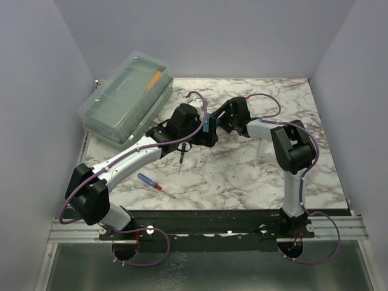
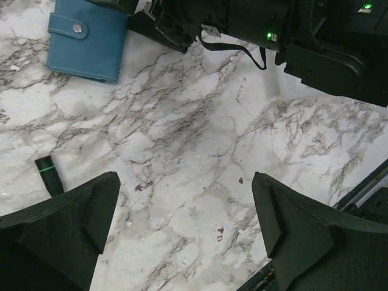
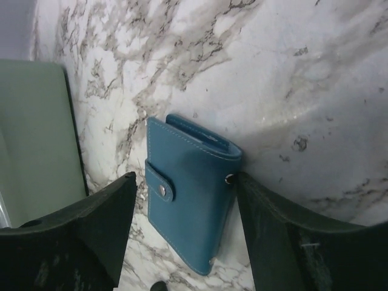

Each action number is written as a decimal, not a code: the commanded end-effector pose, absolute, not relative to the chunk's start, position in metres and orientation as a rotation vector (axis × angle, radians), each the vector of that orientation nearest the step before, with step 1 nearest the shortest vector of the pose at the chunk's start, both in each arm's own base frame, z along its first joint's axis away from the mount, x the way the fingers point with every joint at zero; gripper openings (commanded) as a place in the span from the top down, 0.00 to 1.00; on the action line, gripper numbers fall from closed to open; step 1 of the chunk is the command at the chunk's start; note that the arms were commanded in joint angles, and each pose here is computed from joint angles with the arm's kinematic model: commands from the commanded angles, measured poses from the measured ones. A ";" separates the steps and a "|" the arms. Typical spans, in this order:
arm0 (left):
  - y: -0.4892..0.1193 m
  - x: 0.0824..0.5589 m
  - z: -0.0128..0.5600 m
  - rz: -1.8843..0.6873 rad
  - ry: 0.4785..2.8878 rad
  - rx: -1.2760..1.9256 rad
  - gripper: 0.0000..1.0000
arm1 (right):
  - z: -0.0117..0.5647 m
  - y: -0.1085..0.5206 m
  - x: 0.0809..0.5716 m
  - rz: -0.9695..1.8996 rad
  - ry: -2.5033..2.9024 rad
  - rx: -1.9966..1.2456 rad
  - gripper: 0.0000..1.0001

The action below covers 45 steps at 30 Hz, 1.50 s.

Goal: Put the credit cards into the card holder
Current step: Pick up the card holder from the center of the board.

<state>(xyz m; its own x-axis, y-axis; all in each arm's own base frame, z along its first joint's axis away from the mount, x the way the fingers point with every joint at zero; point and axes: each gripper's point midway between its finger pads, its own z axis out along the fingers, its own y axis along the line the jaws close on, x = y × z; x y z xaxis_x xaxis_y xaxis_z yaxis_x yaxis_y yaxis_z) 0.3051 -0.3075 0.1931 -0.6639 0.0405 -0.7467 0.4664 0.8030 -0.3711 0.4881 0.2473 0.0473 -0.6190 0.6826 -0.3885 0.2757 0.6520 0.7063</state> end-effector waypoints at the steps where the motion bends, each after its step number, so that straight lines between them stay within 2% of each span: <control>1: -0.290 0.313 0.201 -0.610 2.185 0.328 0.01 | 0.005 0.247 0.491 0.691 2.246 0.822 0.37; 5: -0.290 0.314 0.203 -0.613 2.182 0.313 0.01 | -0.021 0.263 0.485 0.602 2.294 0.741 0.68; 8: -0.288 0.316 0.196 -0.602 2.202 0.298 0.01 | -0.014 0.272 0.477 0.660 2.303 0.630 0.93; 9: -0.289 0.314 0.196 -0.614 2.204 0.301 0.01 | -0.006 0.272 0.472 0.680 2.294 0.598 0.98; 14: -0.279 0.325 0.187 -0.655 2.237 0.229 0.01 | 0.051 0.249 0.429 0.658 2.279 0.362 1.00; 17: -0.288 0.324 0.174 -0.768 2.296 0.212 0.01 | 0.066 0.238 0.391 0.768 2.310 0.283 1.00; 20: -0.304 0.319 0.162 -1.037 2.365 0.151 0.01 | 0.071 0.228 0.350 0.870 2.342 0.234 1.00; 22: -0.311 0.319 0.154 -1.271 2.398 0.047 0.06 | 0.076 0.221 0.325 0.952 2.333 0.201 1.00; 24: -0.323 0.315 0.159 -1.530 2.361 0.000 0.12 | 0.092 0.213 0.304 1.085 2.277 0.162 1.00; 27: -0.337 0.300 0.182 -1.817 2.222 0.050 0.12 | 0.118 0.202 0.278 1.197 2.176 0.110 1.00; 34: -0.352 0.279 0.191 -1.918 2.177 0.166 0.07 | 0.170 0.182 0.255 1.156 2.104 0.041 1.00; 38: -0.365 0.256 0.215 -1.980 2.092 0.351 0.06 | 0.183 0.182 0.248 1.190 2.084 0.026 1.00; 45: -0.369 0.237 0.236 -2.060 2.003 0.450 0.34 | 0.213 0.183 0.243 1.224 2.008 0.015 1.00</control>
<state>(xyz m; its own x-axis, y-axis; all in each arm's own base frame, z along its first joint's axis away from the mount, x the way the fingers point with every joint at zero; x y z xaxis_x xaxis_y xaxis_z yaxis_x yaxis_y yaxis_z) 0.2507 -0.3700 0.1959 -0.9616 0.0158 -0.2741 0.2744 0.0909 -0.9573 0.2517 0.1802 0.1901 -0.7045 0.3813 -0.5986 -0.3269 0.5744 0.7505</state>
